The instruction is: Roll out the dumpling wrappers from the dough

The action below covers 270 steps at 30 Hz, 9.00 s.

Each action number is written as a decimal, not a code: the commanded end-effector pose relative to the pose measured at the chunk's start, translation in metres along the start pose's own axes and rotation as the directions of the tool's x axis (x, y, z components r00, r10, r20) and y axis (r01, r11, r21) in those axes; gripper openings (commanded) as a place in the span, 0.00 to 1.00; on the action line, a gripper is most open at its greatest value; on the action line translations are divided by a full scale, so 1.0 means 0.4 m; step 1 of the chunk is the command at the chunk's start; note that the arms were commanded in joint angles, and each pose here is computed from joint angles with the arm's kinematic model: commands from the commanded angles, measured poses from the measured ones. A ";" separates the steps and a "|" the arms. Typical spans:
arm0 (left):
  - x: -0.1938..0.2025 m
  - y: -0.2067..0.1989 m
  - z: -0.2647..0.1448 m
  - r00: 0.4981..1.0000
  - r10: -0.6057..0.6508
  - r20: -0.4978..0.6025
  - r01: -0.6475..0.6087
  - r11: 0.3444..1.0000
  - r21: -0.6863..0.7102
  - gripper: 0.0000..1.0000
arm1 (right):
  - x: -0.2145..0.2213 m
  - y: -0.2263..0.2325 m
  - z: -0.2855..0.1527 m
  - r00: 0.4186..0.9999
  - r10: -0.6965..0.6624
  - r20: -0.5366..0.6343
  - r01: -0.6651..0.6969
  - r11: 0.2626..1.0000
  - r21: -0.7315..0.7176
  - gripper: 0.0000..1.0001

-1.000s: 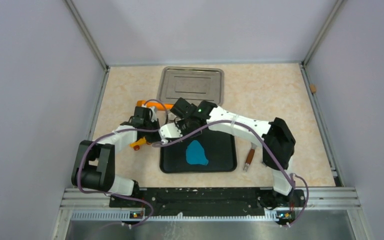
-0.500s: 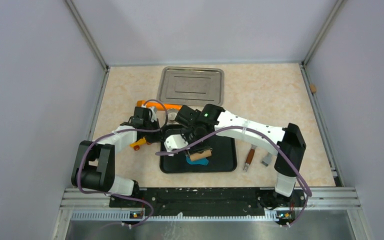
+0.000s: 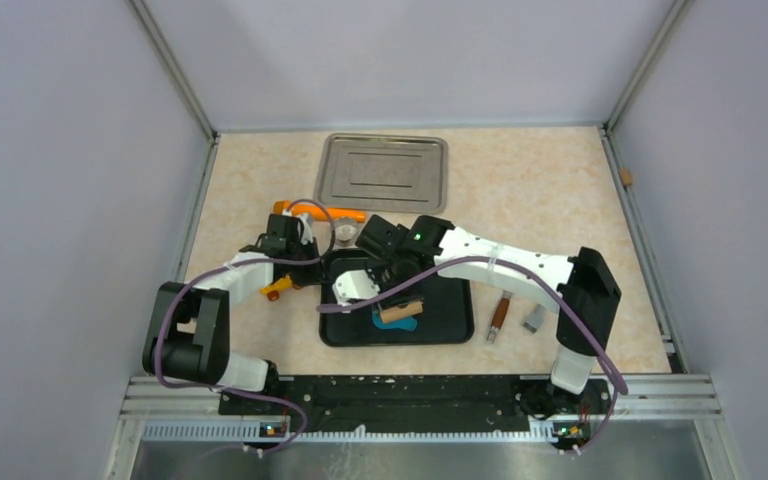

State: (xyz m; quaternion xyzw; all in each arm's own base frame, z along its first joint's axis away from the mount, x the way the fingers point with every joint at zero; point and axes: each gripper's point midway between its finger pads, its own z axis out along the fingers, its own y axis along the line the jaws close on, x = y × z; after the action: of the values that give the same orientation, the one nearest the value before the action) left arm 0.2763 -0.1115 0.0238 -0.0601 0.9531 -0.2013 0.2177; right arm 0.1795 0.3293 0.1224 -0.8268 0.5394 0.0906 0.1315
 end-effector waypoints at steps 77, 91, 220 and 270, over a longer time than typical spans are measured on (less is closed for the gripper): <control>0.079 -0.003 0.019 0.991 0.022 -0.132 -0.020 1.000 0.016 0.00 | -0.026 -0.162 -0.103 0.184 0.947 0.263 -0.847 0.288 -0.446 0.00; 0.068 0.006 0.019 0.992 0.022 -0.123 -0.021 1.000 0.010 0.00 | 0.488 -0.115 0.097 -0.157 0.986 0.054 -0.988 -0.157 -0.011 0.00; 0.014 -0.032 0.016 0.994 0.049 -0.099 -0.040 0.996 0.085 0.00 | 0.429 -0.173 0.122 -0.021 0.959 0.283 -0.992 0.016 -0.126 0.00; 0.024 -0.046 0.011 0.992 0.053 -0.110 -0.039 0.992 0.122 0.00 | 0.227 -0.218 0.116 0.132 0.932 0.338 -0.904 0.253 -0.345 0.00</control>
State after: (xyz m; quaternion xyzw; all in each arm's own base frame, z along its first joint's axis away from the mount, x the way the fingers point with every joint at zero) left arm 0.2758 -0.1314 0.0240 -0.0175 0.9506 -0.2551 0.1761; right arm 0.2645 0.3092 0.0978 -0.2694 0.8389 0.4606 0.1077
